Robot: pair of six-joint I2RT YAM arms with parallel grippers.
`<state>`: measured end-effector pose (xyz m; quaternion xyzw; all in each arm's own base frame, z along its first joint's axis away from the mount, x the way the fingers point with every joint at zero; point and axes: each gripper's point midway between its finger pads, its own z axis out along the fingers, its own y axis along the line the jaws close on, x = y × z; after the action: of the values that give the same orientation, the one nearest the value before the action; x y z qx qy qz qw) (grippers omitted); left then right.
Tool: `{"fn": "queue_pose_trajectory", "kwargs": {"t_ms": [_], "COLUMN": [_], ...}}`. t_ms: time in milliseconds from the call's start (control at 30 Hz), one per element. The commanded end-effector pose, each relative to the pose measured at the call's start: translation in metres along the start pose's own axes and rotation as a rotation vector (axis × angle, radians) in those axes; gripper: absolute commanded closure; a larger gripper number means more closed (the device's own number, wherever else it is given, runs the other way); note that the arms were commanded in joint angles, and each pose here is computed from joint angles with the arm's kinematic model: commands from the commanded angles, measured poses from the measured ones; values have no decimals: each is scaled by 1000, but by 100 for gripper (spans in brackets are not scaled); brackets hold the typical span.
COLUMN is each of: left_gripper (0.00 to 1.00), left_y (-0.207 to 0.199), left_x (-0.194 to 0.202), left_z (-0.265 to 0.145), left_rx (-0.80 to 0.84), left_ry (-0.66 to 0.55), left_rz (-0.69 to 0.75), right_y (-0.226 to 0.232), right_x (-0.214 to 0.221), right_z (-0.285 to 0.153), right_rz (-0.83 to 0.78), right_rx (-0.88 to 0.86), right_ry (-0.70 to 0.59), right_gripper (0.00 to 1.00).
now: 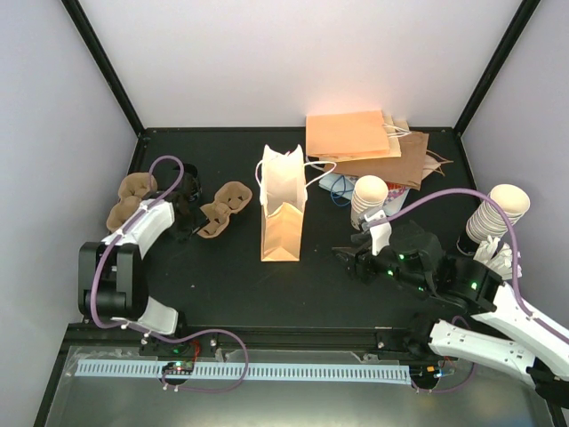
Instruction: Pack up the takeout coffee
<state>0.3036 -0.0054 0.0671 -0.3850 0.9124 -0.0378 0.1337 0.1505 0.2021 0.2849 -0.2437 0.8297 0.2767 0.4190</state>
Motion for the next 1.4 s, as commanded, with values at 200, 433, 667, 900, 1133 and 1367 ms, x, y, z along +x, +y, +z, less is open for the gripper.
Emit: {"fn": "queue_pose_trajectory", "kwargs": {"t_ms": [200,433,667,900,1133,1367], "left_gripper": [52,80,81,80,73,70], "left_y": [-28,-17,0,17,13,6], "left_x": [-11,-9,-9,-14,2,-1], "left_z": [24,17,-39,-127,-151,-98], "left_rx": [109,82,99,174,390,385], "left_ry": [38,37,-61,-245,-337,-266], "left_rz": [33,-9,0,32,37,42], "right_y": [3,1,8,14,20,24], "right_x": [-9,-10,-13,-19,-14,-12], "right_z": [-7,-9,-5,-3,5,6], "right_rz": [3,3,-5,-12,-13,-17], "right_rx": [-15,-8,-36,-58,-86,-104], "right_ry": [-33,-39,-29,-40,-17,10], "right_gripper": [35,35,35,35,35,35]}}
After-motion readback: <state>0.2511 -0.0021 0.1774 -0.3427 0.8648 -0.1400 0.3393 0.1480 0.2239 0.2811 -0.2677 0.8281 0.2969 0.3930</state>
